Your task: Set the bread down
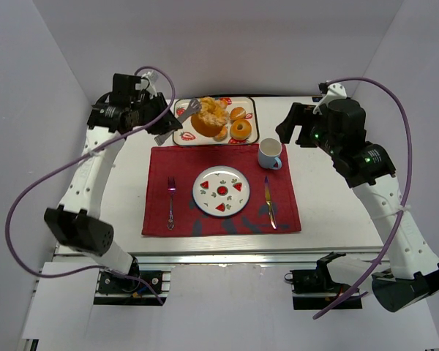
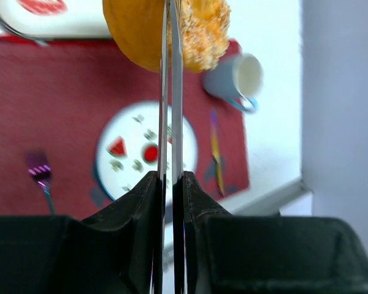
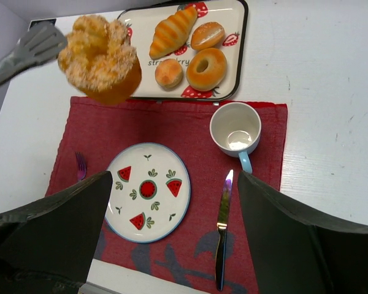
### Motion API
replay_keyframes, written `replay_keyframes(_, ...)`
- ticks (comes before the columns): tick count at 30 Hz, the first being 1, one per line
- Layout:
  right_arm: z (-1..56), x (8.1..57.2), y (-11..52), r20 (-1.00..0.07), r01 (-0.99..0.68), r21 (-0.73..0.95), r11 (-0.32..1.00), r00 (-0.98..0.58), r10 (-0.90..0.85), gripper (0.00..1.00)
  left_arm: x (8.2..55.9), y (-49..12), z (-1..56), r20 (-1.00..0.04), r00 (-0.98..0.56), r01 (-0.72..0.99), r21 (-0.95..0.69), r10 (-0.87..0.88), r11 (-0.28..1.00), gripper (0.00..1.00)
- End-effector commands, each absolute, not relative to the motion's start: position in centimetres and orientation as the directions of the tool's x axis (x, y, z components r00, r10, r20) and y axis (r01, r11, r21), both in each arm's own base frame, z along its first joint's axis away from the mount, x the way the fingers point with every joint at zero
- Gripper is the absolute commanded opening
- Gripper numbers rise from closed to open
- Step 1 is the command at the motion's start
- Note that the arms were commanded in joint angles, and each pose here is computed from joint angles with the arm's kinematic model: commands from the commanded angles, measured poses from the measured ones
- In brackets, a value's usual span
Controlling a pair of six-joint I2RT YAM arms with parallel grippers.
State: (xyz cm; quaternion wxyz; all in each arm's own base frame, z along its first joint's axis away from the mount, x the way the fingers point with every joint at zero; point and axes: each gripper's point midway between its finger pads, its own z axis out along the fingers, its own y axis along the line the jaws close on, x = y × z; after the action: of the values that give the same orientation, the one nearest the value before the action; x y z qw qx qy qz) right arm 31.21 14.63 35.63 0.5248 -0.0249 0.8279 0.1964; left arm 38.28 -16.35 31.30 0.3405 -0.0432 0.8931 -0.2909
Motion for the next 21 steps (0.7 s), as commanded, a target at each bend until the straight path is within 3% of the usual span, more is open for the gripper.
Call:
replay_keyframes(1,39.1,32.0,14.8,-0.915,-0.274,0.301,0.913,-0.353,0.195,0.89,33.5,-18.7,34.9,-0.585,-0.768,0.237,-0.639,-0.262,0.732,0.00)
replay_keyframes(9,39.7,32.5,15.2,-0.918,-0.291,0.302,0.908,-0.344,0.195,0.89,26.9,-21.8,34.4,-0.528,-0.813,0.281,-0.724,-0.245,0.630,0.00)
replay_keyframes(21,38.7,31.8,15.1,-0.912,-0.291,0.307,0.906,-0.363,0.193,0.89,24.1,-22.3,29.5,-0.471,-0.846,0.221,-0.736,-0.250,0.640,0.00)
